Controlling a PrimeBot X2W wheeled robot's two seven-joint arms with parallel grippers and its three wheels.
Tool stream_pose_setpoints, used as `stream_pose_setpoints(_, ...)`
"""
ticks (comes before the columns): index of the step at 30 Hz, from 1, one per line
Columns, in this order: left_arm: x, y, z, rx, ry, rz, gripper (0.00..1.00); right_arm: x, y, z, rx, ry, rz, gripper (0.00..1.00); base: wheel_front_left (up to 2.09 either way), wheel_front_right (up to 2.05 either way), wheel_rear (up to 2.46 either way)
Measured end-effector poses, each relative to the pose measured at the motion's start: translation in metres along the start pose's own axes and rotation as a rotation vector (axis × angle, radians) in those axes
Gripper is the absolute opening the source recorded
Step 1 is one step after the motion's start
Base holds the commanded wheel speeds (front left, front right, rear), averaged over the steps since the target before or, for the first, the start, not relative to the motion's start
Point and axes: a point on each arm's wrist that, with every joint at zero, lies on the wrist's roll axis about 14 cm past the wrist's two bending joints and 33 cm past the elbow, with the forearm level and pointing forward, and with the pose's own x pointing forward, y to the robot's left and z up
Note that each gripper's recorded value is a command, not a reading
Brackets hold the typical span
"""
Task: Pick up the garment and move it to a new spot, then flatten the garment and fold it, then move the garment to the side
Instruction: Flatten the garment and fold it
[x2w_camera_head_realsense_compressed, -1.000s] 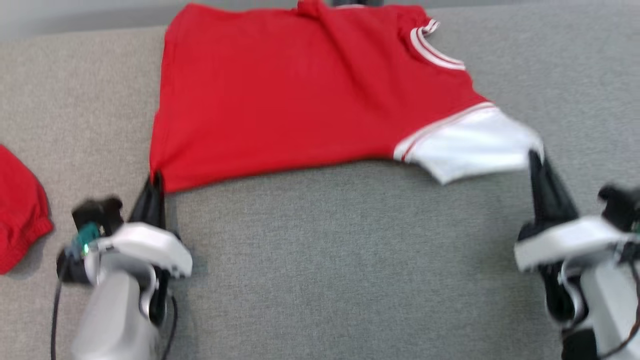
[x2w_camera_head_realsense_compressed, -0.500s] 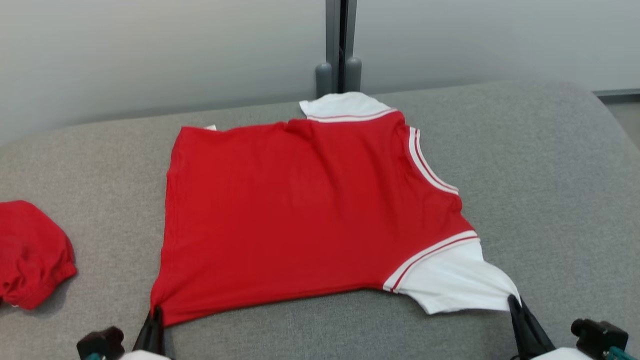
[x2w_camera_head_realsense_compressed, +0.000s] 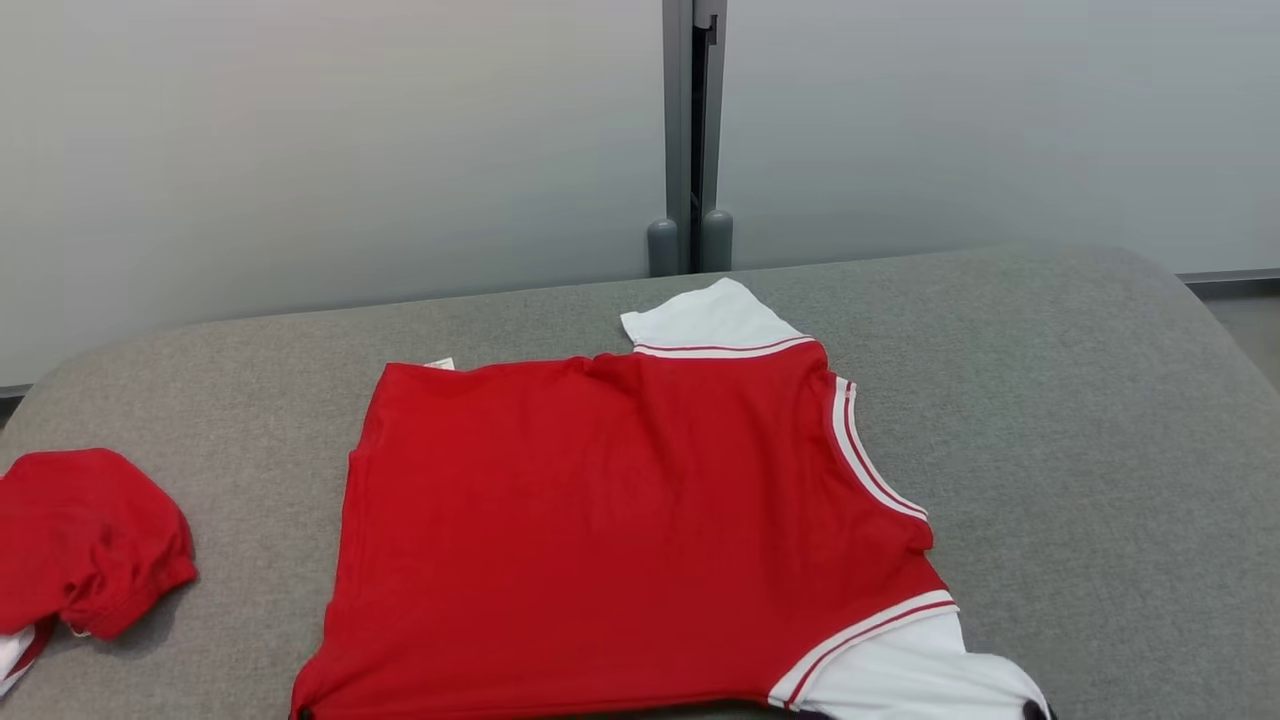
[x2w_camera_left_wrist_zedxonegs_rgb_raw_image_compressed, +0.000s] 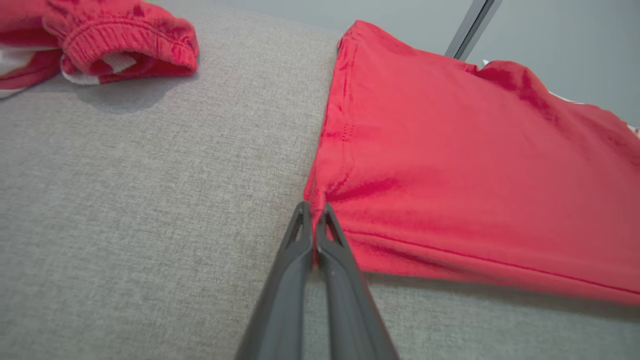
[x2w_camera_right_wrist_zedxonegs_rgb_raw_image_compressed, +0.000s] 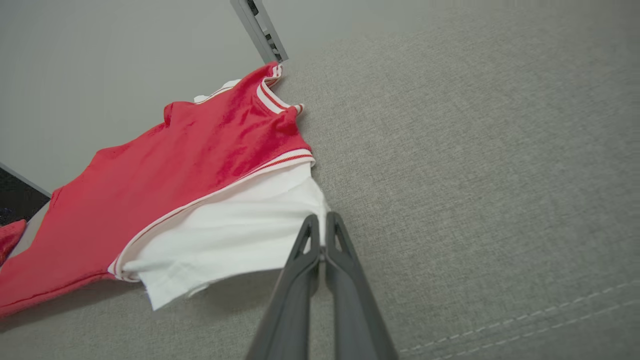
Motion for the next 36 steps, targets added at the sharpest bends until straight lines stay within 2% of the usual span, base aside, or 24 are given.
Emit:
stream_pose_setpoints(5, 0.002, -0.006, 0.018, -0.002, -0.060, -0.027, 0.00, 0.012, 0.001, 0.028, -0.005, -0.076, 0.009, 0.00, 0.00, 0.00, 0.00)
stream_pose_setpoints(12, 0.027, -0.029, 0.050, 0.007, -0.129, -0.079, 0.00, 0.065, 0.025, 0.087, -0.077, -0.198, 0.090, 0.00, 0.00, 0.00, 0.00)
stream_pose_setpoints(20, 0.071, -0.052, 0.071, 0.049, -0.136, -0.116, 0.00, 0.126, 0.043, 0.108, -0.150, -0.190, 0.128, 0.00, 0.00, 0.00, 0.00)
stream_pose_setpoints(28, 0.114, -0.060, 0.074, 0.078, -0.107, -0.119, 0.00, 0.176, 0.045, 0.094, -0.186, -0.117, 0.106, 0.00, 0.00, 0.00, 0.00)
stream_pose_setpoints(35, 0.133, -0.058, 0.068, 0.078, -0.080, -0.108, 0.00, 0.199, 0.039, 0.080, -0.210, -0.067, 0.083, 0.00, 0.00, 0.00, 0.00)
stream_pose_setpoints(36, 0.134, -0.058, 0.068, 0.065, -0.082, -0.105, 0.36, 0.201, 0.040, 0.080, -0.210, -0.068, 0.083, 0.42, 0.00, 0.00, 0.00)
